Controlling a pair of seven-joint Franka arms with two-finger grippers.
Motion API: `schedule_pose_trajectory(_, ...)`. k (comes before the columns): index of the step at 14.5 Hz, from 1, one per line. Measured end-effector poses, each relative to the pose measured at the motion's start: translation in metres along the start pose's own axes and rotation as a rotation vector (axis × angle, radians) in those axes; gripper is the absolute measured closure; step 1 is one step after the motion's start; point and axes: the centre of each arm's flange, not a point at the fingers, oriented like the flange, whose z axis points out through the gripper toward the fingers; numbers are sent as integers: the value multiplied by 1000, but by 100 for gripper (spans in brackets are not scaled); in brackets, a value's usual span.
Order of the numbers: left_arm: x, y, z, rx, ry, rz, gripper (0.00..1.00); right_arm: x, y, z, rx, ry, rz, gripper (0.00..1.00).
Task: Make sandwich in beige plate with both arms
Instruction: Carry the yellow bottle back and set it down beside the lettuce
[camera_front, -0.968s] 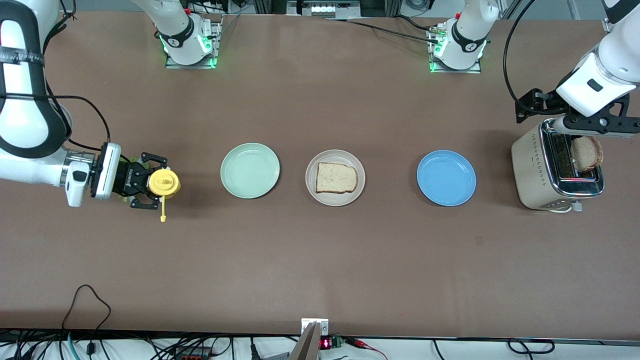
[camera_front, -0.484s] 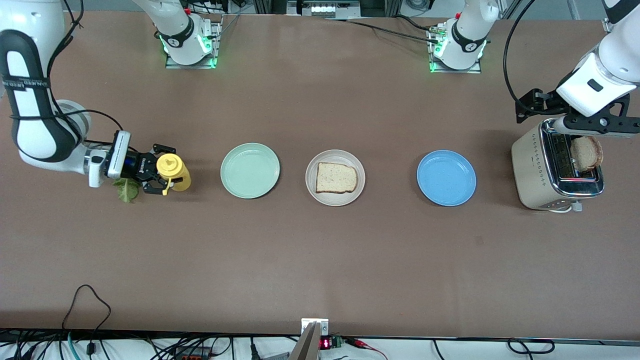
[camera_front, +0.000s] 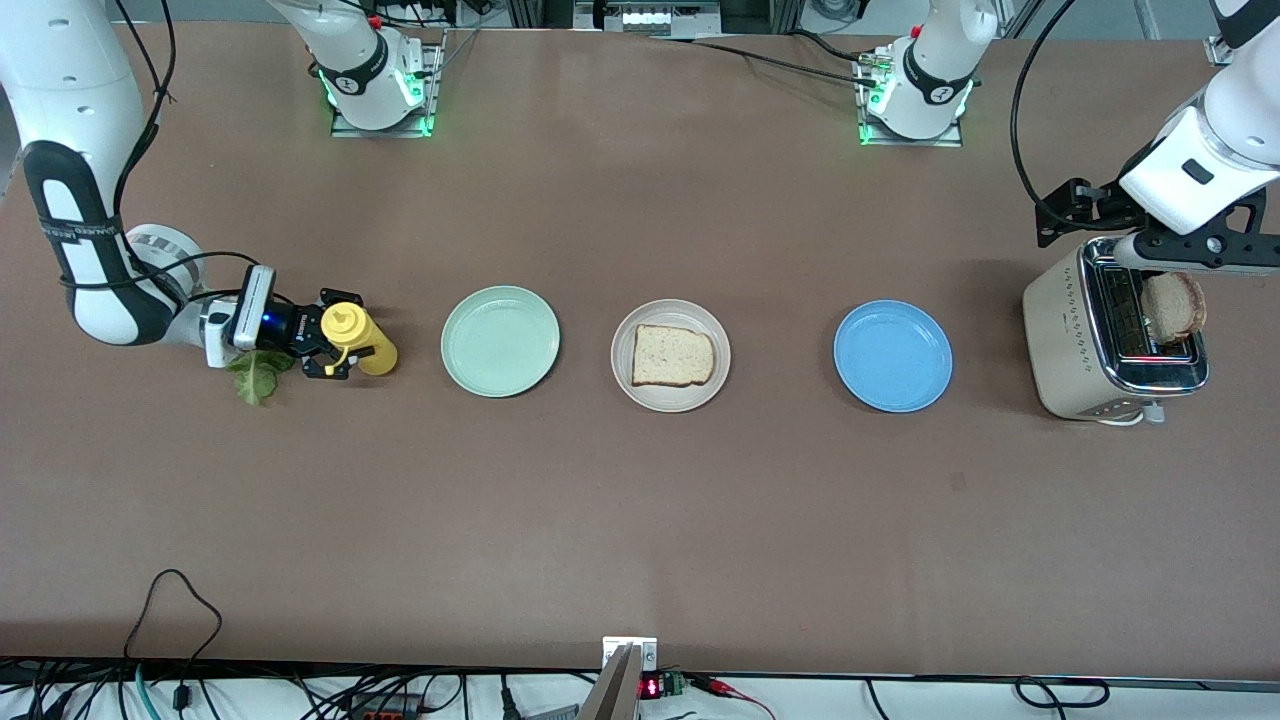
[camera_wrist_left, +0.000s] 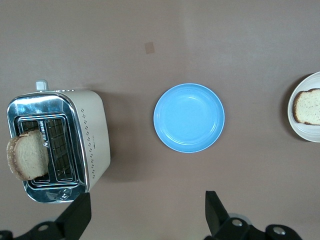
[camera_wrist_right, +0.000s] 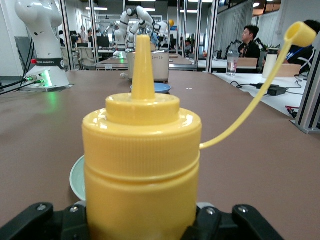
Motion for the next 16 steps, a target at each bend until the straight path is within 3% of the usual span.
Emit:
schedule_pose_trajectory(7, 0, 0, 0, 0, 0, 0, 0, -19, -8, 1, -7, 27, 27, 57)
schedule_pose_trajectory(9, 0, 0, 0, 0, 0, 0, 0, -20, -9, 0, -9, 29, 29, 44)
schedule_pose_trajectory(13, 0, 0, 0, 0, 0, 0, 0, -22, -11, -1, -7, 52, 37, 6)
schedule_pose_trajectory(14, 0, 0, 0, 0, 0, 0, 0, -22, -11, -1, -9, 53, 39, 0)
schedule_pose_trajectory(16, 0, 0, 0, 0, 0, 0, 0, -23, -11, -3, -13, 54, 44, 0)
